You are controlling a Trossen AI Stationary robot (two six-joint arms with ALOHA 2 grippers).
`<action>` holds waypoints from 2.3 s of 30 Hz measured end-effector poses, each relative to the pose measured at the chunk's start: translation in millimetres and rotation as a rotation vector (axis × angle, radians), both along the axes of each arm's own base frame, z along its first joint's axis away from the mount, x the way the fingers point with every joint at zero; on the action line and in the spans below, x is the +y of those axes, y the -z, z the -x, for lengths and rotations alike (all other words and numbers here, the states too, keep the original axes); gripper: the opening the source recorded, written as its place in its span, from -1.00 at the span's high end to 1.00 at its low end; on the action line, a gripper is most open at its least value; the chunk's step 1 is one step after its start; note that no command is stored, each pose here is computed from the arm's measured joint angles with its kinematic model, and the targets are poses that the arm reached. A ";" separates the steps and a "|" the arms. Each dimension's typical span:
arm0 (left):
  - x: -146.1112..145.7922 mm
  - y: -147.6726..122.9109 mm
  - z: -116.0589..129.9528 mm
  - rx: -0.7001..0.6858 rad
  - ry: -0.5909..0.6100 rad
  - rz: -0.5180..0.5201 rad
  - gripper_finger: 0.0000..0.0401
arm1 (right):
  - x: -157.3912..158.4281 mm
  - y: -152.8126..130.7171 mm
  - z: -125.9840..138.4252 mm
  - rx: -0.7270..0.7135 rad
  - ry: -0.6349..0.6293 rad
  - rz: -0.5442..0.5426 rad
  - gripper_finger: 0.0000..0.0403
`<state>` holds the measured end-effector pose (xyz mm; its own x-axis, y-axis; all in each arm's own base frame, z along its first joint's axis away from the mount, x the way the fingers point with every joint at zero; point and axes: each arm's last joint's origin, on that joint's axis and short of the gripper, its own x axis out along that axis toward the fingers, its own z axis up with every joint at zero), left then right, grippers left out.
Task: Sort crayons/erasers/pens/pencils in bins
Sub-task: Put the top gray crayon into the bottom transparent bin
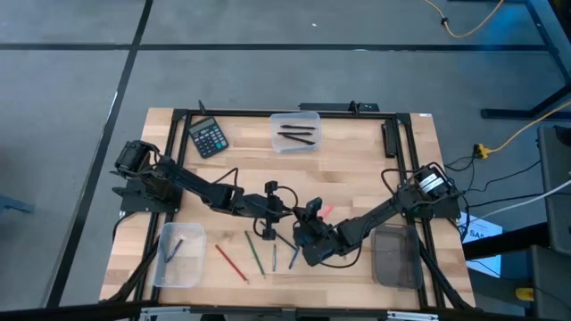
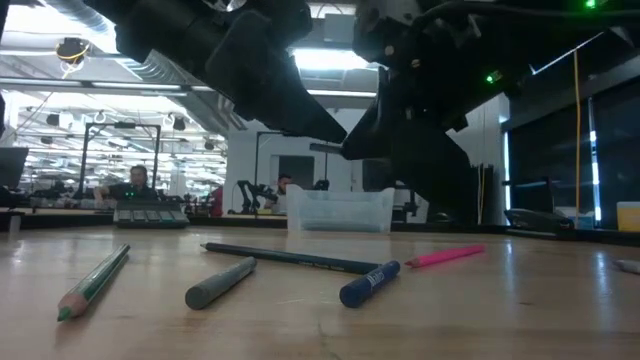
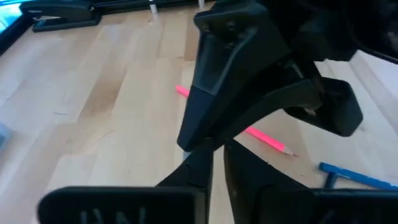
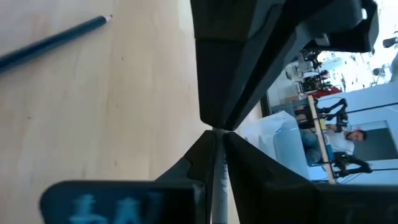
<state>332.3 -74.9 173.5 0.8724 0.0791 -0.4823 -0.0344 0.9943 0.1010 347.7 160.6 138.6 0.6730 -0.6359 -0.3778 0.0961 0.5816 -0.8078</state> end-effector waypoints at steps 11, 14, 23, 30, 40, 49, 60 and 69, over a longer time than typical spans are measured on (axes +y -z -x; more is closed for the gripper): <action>3.0 1.8 2.5 0.007 -0.150 -0.048 0.79 | 0.6 -1.7 -2.2 0.021 -0.029 0.037 0.78; -1.8 1.7 3.8 0.004 -0.151 -0.061 0.65 | 0.8 -1.6 -2.3 0.029 -0.038 0.038 0.78; -7.1 4.6 7.0 0.038 -0.130 -0.063 0.45 | -9.3 -1.2 -5.5 0.027 0.000 0.035 0.78; -6.7 5.7 7.7 0.047 -0.145 -0.045 0.44 | -70.7 -27.0 -4.9 -0.005 0.194 -0.498 0.71; -7.3 6.7 8.8 0.052 -0.169 -0.034 0.41 | -115.9 -0.6 -1.0 0.229 0.415 -0.958 0.32; -6.9 8.7 10.3 0.076 -0.178 -0.029 0.41 | -94.4 7.7 4.0 0.270 0.444 -0.976 0.24; -6.9 8.7 10.3 0.066 -0.207 0.019 0.41 | -91.9 9.2 11.7 0.338 0.519 -1.034 0.62; -6.8 8.7 10.2 0.068 -0.202 0.010 0.41 | -95.8 6.0 10.2 0.364 0.395 -0.937 0.89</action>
<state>322.1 -81.7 164.8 0.8047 0.2442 -0.5411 -0.2265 0.9688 0.1004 337.5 64.8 132.6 0.2322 -0.1370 -0.9630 0.2564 0.9636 -0.0753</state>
